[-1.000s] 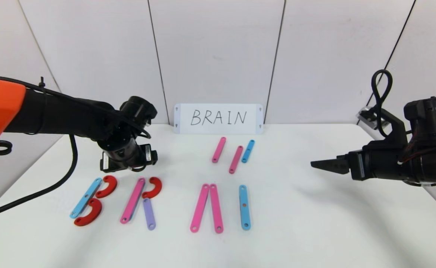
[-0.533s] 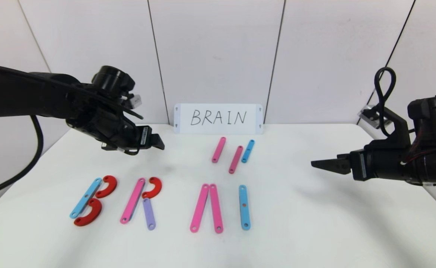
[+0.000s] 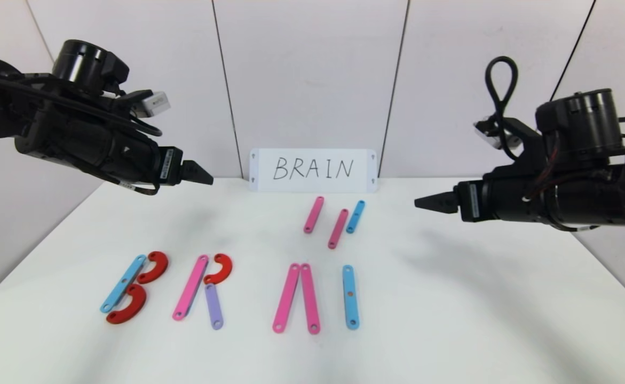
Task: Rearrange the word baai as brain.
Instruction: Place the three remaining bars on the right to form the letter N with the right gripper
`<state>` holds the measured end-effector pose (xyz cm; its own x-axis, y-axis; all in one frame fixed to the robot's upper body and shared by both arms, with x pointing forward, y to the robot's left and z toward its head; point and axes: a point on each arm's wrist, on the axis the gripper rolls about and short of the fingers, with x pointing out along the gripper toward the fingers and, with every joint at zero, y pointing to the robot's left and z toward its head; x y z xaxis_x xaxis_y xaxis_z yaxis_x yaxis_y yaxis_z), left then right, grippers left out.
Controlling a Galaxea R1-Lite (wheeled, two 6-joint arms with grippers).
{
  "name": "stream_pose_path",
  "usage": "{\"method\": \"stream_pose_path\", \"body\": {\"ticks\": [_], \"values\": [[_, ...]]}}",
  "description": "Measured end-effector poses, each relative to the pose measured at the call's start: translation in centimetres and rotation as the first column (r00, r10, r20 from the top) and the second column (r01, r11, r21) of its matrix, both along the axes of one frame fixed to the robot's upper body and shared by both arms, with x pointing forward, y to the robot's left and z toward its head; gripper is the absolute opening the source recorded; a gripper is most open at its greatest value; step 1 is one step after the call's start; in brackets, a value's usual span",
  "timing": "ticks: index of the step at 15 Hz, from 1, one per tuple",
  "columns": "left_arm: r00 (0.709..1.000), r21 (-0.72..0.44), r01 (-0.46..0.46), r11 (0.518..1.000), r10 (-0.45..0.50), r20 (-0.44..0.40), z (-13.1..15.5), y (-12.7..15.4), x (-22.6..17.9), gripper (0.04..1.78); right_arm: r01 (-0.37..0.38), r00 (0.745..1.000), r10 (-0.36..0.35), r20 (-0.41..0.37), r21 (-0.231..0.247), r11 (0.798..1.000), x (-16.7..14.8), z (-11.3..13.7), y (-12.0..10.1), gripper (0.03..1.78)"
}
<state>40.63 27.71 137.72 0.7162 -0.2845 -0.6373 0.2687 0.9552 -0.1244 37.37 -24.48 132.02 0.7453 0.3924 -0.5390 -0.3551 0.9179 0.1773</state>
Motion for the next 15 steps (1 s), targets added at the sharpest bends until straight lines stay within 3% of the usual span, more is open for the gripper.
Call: {"method": "stream_pose_path", "body": {"ticks": [5, 9, 15], "values": [[0.999, -0.008, -0.005, 1.000, 0.005, 0.051, 1.4, 0.3, -1.1, 1.74, -0.016, 0.999, 0.018, 0.039, -0.051, 0.999, 3.4, -0.1, 5.8, 1.73], [0.997, -0.007, -0.006, 1.000, 0.007, 0.075, 2.0, 0.5, -1.5, 1.74, -0.035, 0.998, 0.036, 0.047, -0.018, 0.999, 6.1, -1.0, 10.0, 1.73], [0.997, 0.004, 0.003, 1.000, -0.003, 0.081, 2.1, 0.5, -1.6, 1.74, -0.041, 0.996, 0.043, 0.073, -0.021, 0.999, 10.0, -3.5, 14.7, 1.73]]}}
